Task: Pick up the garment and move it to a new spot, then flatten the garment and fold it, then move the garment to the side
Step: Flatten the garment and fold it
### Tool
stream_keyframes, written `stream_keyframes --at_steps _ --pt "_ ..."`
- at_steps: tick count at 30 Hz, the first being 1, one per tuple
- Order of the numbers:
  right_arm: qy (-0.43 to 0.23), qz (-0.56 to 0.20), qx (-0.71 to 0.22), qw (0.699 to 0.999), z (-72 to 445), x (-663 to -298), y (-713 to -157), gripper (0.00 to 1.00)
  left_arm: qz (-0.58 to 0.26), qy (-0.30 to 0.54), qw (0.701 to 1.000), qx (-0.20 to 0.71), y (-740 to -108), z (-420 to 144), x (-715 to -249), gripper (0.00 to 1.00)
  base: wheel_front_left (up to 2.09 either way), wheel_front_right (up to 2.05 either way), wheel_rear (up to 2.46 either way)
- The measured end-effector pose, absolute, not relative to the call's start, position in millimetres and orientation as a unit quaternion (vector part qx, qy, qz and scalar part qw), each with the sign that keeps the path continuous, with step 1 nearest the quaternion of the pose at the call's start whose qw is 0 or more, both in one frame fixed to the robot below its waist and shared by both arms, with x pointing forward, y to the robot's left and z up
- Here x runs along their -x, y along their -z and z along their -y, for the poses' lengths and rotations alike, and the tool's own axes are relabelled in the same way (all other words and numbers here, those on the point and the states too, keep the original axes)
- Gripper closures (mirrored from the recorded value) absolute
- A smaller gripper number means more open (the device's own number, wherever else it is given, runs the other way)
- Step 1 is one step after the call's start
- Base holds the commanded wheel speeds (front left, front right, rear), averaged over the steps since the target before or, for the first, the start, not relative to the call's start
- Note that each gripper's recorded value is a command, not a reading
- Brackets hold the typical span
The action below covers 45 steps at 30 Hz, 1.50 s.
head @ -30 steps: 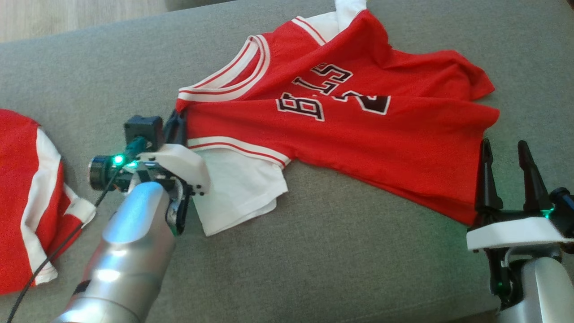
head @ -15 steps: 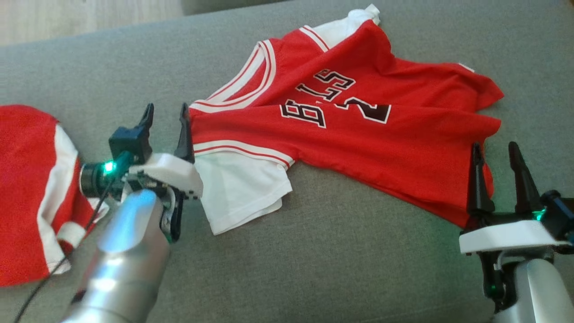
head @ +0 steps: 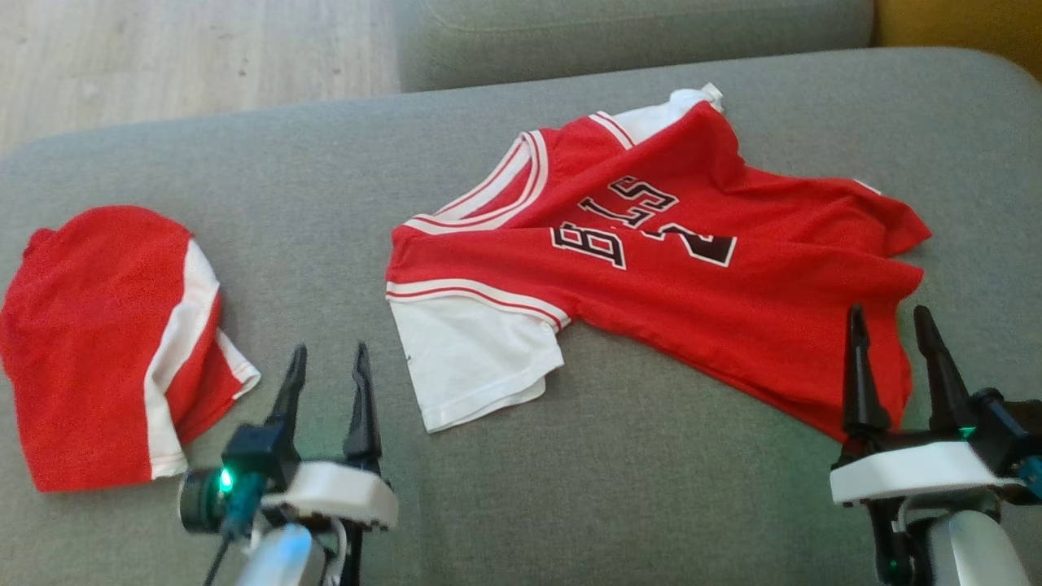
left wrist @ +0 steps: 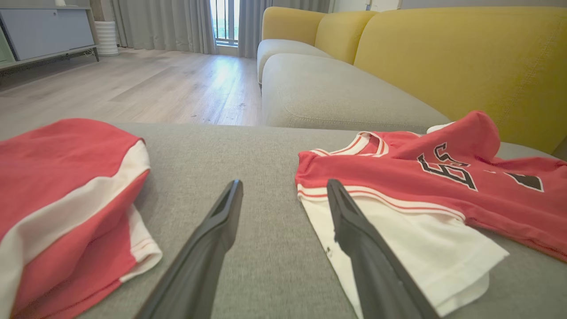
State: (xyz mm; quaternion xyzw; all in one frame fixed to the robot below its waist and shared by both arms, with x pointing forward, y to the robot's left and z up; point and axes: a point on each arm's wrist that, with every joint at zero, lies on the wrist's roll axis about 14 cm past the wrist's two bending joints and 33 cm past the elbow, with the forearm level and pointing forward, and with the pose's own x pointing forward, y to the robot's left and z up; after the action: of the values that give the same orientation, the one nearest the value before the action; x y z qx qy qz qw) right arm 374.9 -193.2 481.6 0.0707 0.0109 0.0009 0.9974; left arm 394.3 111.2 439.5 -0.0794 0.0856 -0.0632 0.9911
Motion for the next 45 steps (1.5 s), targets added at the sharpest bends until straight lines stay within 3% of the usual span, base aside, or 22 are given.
stream_keyframes --at_steps 10,20,36,37,38,39,45 --pt "-0.012 -0.008 -0.072 0.997 186 -375 -484 0.00 -0.083 0.088 0.988 0.093 -444 -96 -384 0.00 0.00 0.00 0.00" --pt "0.014 -0.022 -0.071 0.997 202 -369 -474 0.00 -0.220 0.158 0.957 0.101 -393 -54 -364 0.00 0.00 0.00 0.00" --pt "0.037 -0.044 -0.073 0.996 215 -364 -458 0.00 -0.284 0.177 0.938 0.090 -368 -42 -365 0.00 0.00 0.00 0.00" --pt "0.038 -0.046 -0.073 0.996 216 -364 -457 0.00 -0.285 0.179 0.937 0.092 -368 -40 -365 0.48 0.00 0.00 0.00" --pt "0.039 -0.047 -0.073 0.995 217 -363 -456 0.00 -0.285 0.184 0.936 0.095 -368 -39 -366 0.85 0.00 0.00 0.00" --pt "0.041 -0.049 -0.073 0.995 218 -362 -455 0.00 -0.285 0.185 0.935 0.098 -368 -37 -367 1.00 0.00 0.00 0.00" --pt "0.064 -0.058 -0.079 0.993 231 -356 -448 0.00 -0.269 0.194 0.938 0.101 -373 -36 -370 1.00 0.00 0.00 0.00"
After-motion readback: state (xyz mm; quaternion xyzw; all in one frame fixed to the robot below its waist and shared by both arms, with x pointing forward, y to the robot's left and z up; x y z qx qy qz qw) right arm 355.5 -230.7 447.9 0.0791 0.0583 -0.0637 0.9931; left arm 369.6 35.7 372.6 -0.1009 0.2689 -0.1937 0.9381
